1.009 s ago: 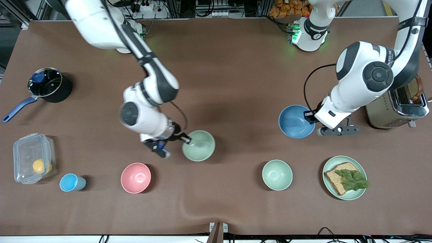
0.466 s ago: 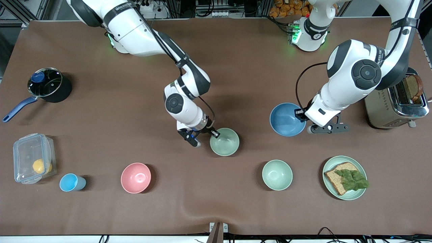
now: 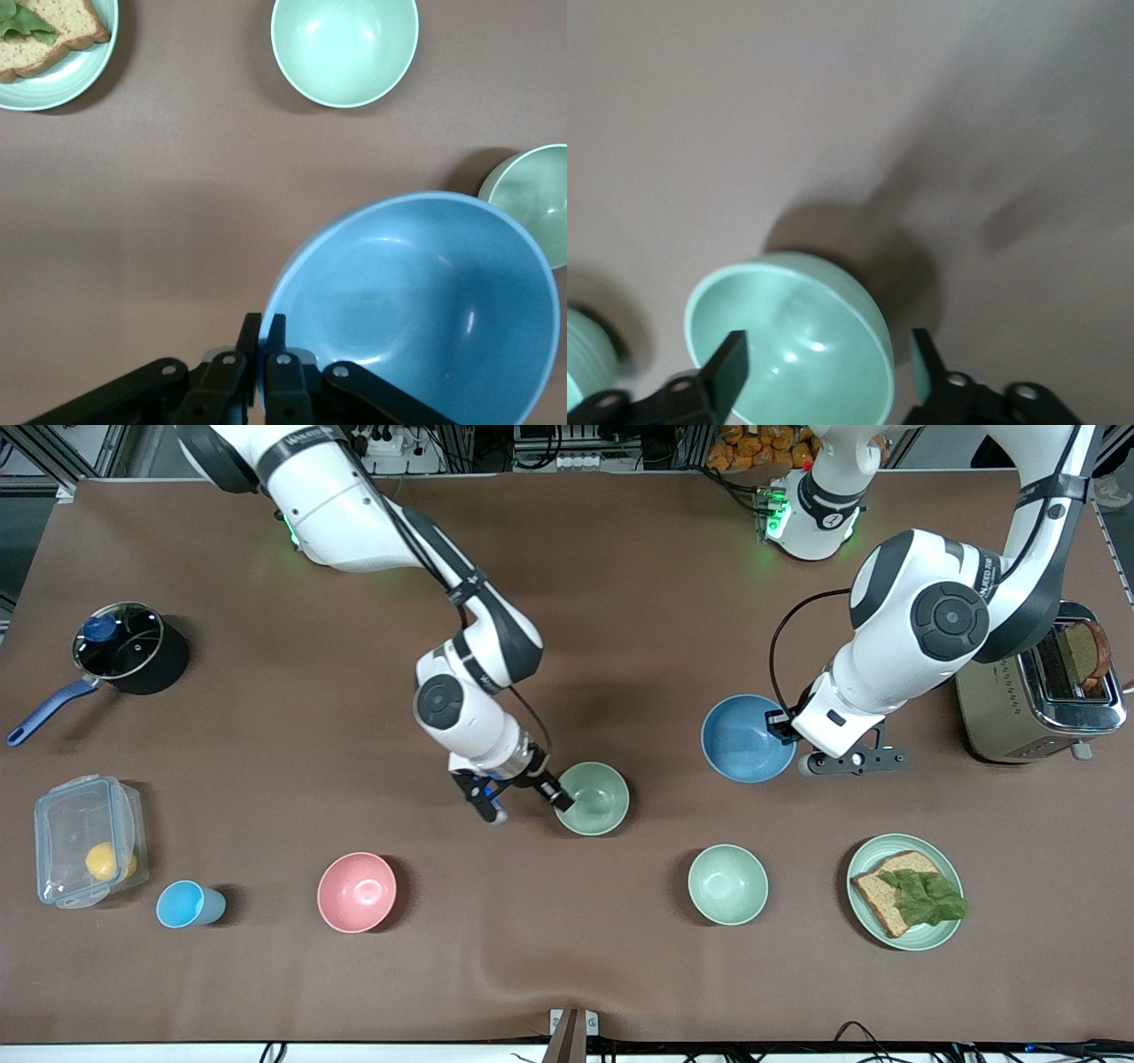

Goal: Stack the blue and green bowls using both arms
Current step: 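Carry the green bowl with the right gripper toward the blue bowl, then carry the blue bowl with the left gripper toward the green bowl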

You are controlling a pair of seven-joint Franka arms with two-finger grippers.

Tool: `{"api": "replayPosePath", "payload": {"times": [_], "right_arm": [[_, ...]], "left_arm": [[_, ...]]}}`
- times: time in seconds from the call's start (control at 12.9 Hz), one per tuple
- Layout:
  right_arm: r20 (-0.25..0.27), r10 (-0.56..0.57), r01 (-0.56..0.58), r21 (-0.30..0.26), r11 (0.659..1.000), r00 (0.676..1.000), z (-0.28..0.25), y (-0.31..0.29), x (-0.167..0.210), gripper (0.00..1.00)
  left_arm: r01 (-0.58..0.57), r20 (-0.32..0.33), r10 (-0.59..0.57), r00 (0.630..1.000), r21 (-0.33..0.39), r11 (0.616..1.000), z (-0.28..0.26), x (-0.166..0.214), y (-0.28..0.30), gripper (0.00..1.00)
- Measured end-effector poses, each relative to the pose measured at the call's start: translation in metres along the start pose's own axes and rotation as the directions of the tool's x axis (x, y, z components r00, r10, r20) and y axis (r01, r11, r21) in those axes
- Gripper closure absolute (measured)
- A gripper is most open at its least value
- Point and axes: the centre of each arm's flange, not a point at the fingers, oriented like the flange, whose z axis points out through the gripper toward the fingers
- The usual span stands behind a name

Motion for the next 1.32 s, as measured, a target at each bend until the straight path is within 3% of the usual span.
{"api": "replayPosePath", "payload": {"times": [0.08, 0.47, 0.7, 1.32], "right_arm": [[-0.001, 0.062, -0.062, 0.001, 0.998, 0.998, -0.011, -0.002, 0.011, 0.01], [-0.003, 0.362, -0.362, 0.012, 0.932, 0.932, -0.017, -0.004, 0.025, 0.00], [-0.022, 0.416, -0.416, 0.007, 0.909, 0.909, -0.007, 0.002, 0.040, 0.00], [-0.033, 0.459, -0.458, 0.034, 0.888, 0.888, 0.034, 0.013, 0.046, 0.00]], "left_arm": [[0.003, -0.002, -0.003, 1.000, -0.007, 1.000, -0.002, 0.001, 0.001, 0.94], [-0.007, 0.000, 0.007, 1.000, -0.035, 0.999, -0.007, -0.003, 0.015, 0.94], [-0.007, 0.012, 0.008, 1.000, -0.045, 0.999, -0.003, -0.005, 0.021, 0.94], [0.011, 0.035, -0.009, 0.999, -0.065, 0.998, 0.007, -0.010, 0.038, 0.94]]}}
